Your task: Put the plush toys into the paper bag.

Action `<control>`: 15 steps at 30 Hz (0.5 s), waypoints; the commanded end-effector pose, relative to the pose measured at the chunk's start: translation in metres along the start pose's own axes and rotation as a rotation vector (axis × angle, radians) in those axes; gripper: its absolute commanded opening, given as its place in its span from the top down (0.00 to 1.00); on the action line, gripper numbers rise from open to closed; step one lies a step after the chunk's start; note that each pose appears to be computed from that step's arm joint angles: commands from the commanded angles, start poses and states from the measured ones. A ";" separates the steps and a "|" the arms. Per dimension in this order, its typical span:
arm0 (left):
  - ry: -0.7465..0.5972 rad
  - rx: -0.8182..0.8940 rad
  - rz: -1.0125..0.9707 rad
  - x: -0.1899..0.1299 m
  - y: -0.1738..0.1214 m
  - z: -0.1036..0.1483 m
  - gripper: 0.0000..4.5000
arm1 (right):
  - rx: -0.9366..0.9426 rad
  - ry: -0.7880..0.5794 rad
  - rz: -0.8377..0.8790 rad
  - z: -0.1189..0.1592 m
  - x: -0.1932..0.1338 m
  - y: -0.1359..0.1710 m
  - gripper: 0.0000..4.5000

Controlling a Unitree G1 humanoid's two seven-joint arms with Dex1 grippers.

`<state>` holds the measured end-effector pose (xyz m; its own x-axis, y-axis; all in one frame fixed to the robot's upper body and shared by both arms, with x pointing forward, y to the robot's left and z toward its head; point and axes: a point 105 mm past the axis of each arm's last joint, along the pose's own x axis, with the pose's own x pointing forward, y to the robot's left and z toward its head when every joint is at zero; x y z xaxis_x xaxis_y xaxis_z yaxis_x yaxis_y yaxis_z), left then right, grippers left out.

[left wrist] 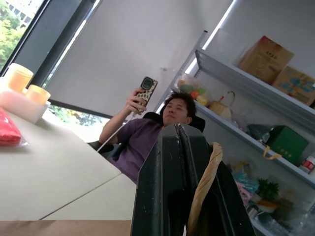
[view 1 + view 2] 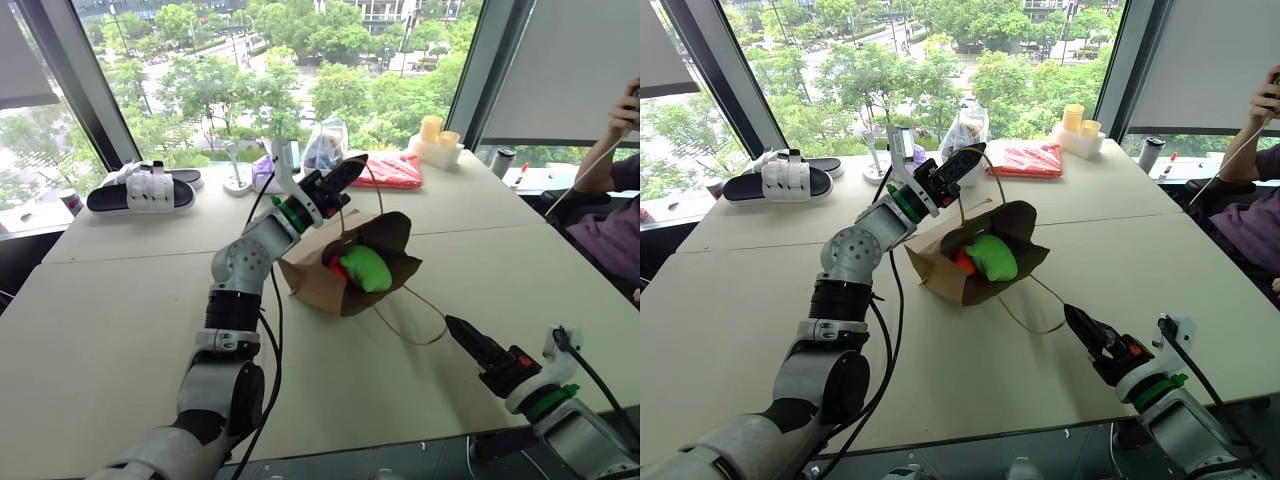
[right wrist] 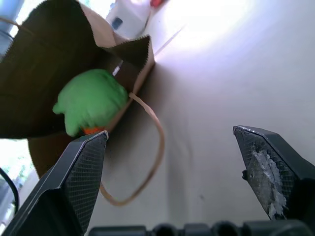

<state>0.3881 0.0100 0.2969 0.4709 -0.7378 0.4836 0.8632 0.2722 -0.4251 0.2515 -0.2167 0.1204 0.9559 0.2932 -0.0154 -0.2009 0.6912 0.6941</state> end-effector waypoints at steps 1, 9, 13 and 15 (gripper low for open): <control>-0.020 0.037 -0.024 0.005 -0.008 0.008 1.00 | 0.056 -0.026 0.040 -0.002 0.010 0.005 0.02; -0.017 0.048 0.005 -0.002 -0.001 0.005 1.00 | 0.099 -0.013 0.104 -0.010 0.016 0.018 0.42; -0.010 0.057 0.012 -0.005 0.001 0.003 1.00 | 0.081 -0.015 0.135 -0.005 0.012 0.025 0.85; 0.002 0.070 0.017 -0.006 0.002 0.002 1.00 | 0.071 -0.011 0.161 -0.003 0.011 0.032 0.99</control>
<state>0.3927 0.0152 0.2800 0.5125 -0.7349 0.4442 0.8400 0.3218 -0.4369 0.2587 -0.1963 0.1185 0.9328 0.3590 0.0306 -0.2541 0.5954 0.7622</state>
